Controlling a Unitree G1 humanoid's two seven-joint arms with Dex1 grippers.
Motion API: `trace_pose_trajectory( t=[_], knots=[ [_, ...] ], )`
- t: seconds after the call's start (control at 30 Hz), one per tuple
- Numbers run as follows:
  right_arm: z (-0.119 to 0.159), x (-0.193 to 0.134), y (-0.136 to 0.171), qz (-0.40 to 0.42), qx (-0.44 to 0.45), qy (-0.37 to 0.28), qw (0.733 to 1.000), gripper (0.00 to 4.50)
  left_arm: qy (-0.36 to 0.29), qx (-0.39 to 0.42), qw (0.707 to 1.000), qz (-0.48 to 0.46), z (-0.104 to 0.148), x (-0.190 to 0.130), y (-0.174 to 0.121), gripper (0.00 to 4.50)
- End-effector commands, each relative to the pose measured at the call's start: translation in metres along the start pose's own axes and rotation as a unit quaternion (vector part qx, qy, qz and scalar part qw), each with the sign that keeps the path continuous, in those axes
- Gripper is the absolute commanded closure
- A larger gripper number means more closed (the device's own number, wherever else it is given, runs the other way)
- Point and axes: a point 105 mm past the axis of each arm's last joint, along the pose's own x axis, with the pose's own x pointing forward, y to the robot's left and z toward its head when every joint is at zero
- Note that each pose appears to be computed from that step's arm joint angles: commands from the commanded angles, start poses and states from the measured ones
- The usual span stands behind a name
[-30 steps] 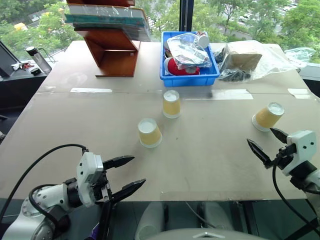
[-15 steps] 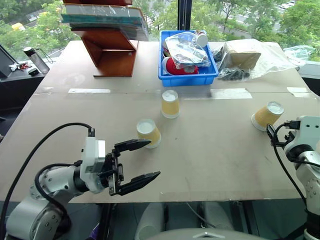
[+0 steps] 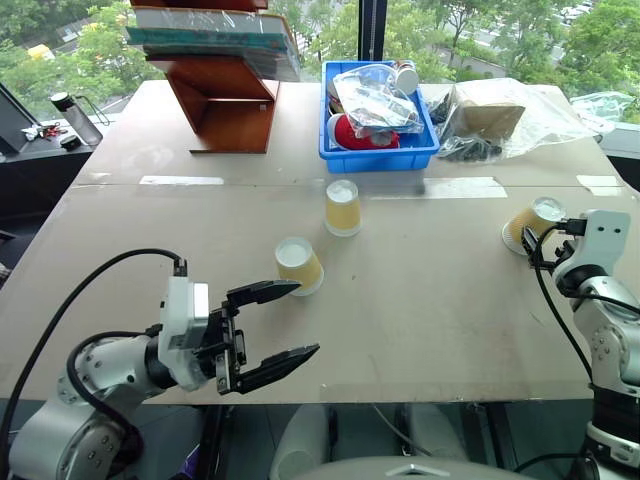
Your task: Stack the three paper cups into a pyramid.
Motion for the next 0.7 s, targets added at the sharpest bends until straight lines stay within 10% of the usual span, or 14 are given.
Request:
trace_pose_trajectory(
  t=[0.03,0.7],
  knots=[
    [0.017,0.002,0.002,0.005,-0.001,-0.032,0.999,0.06,-0.017,0.023,1.0,-0.007,0.011,0.0,-0.004,0.0],
    [0.032,0.026,0.018,0.018,0.014,-0.06,0.998,0.06,-0.015,0.024,0.999,0.014,0.008,-0.003,-0.003,0.0]
  ],
)
